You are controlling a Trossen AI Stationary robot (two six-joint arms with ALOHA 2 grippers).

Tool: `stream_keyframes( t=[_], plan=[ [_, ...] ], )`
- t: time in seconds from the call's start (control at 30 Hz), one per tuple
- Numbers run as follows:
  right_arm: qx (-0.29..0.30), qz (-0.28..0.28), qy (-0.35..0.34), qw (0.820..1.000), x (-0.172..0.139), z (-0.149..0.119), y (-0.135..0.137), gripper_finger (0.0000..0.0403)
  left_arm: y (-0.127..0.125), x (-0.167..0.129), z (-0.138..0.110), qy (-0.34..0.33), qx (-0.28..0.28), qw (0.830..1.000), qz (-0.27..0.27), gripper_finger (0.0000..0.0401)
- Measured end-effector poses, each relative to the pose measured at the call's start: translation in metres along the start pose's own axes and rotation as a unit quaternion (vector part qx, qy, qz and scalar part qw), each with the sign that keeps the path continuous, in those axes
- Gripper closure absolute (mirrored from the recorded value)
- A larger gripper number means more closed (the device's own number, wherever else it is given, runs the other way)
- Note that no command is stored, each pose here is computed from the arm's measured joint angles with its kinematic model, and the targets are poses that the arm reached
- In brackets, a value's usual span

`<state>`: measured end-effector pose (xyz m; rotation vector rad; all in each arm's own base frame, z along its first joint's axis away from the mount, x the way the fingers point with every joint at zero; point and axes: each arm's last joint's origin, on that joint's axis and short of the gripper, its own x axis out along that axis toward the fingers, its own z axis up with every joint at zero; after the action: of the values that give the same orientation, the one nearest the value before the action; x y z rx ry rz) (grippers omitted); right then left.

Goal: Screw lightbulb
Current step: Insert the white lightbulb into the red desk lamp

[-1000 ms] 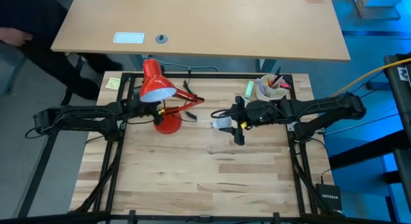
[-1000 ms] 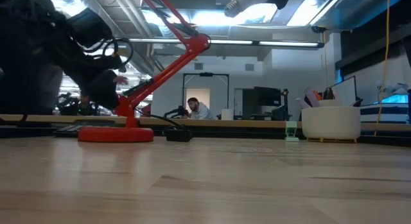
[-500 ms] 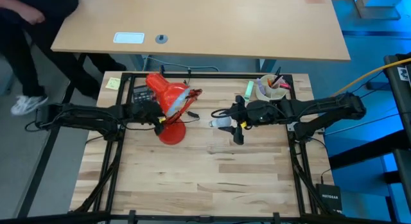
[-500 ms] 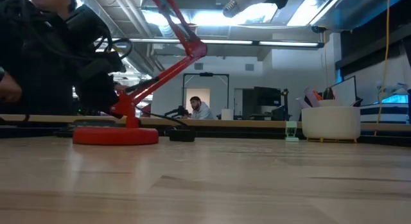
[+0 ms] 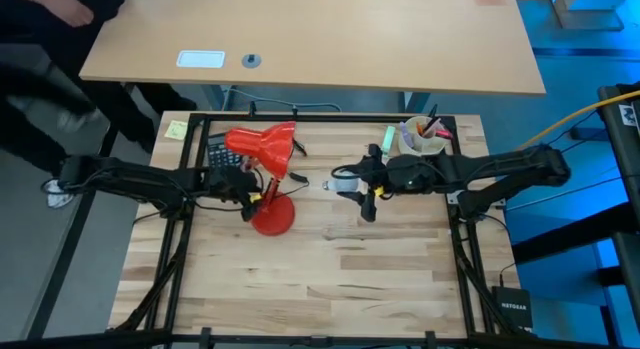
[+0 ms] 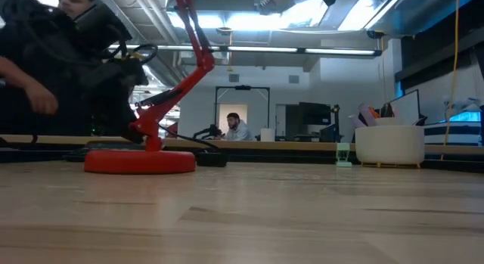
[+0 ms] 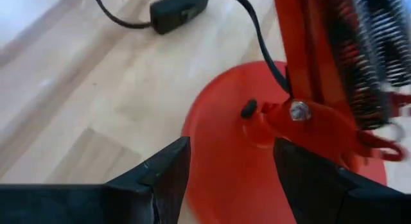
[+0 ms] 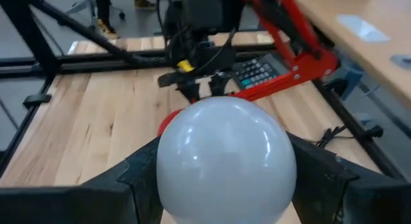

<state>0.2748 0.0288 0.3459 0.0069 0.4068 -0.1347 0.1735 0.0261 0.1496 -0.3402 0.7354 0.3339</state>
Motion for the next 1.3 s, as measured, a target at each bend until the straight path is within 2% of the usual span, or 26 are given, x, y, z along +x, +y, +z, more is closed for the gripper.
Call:
stream_keyframes(
  t=[0.13, 0.23, 0.4, 0.5, 0.63, 0.73, 0.83, 0.97, 1.07, 1.2, 1.3],
  plan=[
    [-0.015, -0.013, -0.058, 0.998, -0.007, 0.012, -0.002, 0.0146, -0.002, -0.027, 0.016, 0.012, 0.015, 0.999, 0.032, 0.0187],
    [-0.033, -0.026, -0.108, 0.993, -0.008, 0.022, -0.007, 0.0146, -0.005, -0.059, 0.035, -0.011, 0.023, 0.999, 0.043, 0.0187],
    [-0.04, -0.038, -0.208, 0.977, -0.004, 0.031, -0.026, 0.0146, -0.011, -0.128, 0.073, -0.123, 0.027, 0.992, 0.029, 0.0187],
    [-0.034, -0.014, -0.253, 0.967, 0.002, 0.027, -0.039, 0.0146, -0.012, -0.166, 0.086, -0.192, 0.017, 0.981, 0.011, 0.0187],
    [-0.033, 0.02, -0.358, 0.933, 0.009, 0.027, -0.045, 0.0146, -0.013, -0.204, 0.098, -0.269, 0.02, 0.963, -0.008, 0.0187],
    [-0.051, 0.029, -0.394, 0.917, 0.021, 0.027, -0.046, 0.0146, -0.014, -0.227, 0.108, -0.329, 0.014, 0.944, -0.019, 0.0187],
    [-0.082, 0.033, -0.408, 0.909, 0.04, 0.03, -0.045, 0.0146, -0.015, -0.241, 0.118, -0.368, -0.001, 0.93, -0.004, 0.0187],
    [-0.119, 0.041, -0.417, 0.9, 0.059, 0.039, -0.046, 0.0146, -0.018, -0.246, 0.134, -0.382, -0.001, 0.924, 0.015, 0.0187],
    [-0.126, 0.06, -0.412, 0.9, 0.068, 0.041, -0.052, 0.0146, -0.021, -0.252, 0.148, -0.389, -0.002, 0.921, 0.023, 0.0185],
    [-0.121, 0.061, -0.414, 0.9, 0.069, 0.043, -0.061, 0.0146, -0.022, -0.26, 0.162, -0.398, -0.029, 0.917, 0.023, 0.0161],
    [-0.123, 0.068, -0.411, 0.901, 0.069, 0.042, -0.063, 0.0146, -0.025, -0.264, 0.166, -0.387, -0.035, 0.921, -0.011, 0.0132]
  ],
)
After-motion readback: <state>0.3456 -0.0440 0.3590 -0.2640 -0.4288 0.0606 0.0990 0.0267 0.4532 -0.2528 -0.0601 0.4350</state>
